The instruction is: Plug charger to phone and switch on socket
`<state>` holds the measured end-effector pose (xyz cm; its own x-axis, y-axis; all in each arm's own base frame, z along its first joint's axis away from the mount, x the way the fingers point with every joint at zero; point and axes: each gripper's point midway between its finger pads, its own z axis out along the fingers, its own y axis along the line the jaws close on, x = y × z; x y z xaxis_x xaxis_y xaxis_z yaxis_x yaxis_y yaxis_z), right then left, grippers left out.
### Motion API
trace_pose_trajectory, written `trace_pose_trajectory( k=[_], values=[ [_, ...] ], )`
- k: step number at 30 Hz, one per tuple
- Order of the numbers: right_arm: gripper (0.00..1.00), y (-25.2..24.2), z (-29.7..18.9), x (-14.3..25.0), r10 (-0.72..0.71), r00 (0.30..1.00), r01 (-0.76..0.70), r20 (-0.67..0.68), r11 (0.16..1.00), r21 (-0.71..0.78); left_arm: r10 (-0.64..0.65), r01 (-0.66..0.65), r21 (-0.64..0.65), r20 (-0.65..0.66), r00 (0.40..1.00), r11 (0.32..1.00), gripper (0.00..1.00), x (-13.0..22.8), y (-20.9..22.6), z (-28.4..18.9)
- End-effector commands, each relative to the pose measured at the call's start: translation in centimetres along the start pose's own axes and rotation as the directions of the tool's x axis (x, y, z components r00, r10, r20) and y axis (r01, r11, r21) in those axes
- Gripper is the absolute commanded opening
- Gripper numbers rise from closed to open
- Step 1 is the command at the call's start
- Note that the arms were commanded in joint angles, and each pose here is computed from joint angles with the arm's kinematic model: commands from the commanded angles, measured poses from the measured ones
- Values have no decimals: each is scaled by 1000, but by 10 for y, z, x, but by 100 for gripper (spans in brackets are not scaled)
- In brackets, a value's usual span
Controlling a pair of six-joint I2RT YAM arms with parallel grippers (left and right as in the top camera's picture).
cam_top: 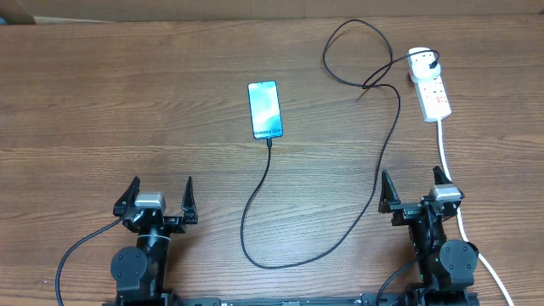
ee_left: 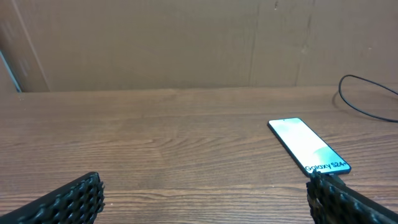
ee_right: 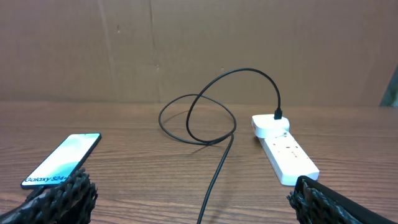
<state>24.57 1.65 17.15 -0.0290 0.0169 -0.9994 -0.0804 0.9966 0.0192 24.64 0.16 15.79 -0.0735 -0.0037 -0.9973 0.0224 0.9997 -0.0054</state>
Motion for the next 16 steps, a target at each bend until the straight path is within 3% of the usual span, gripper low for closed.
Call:
trace_pose_trajectory(
  k=[1, 16],
  values=[
    [100, 1, 0, 2, 2, 1000, -2, 3, 1000, -5, -9, 9, -7, 5, 1000, 1000, 100, 0, 1, 0],
    [100, 1, 0, 2, 2, 1000, -2, 3, 1000, -5, -9, 9, -7, 5, 1000, 1000, 100, 0, 1, 0]
  ],
)
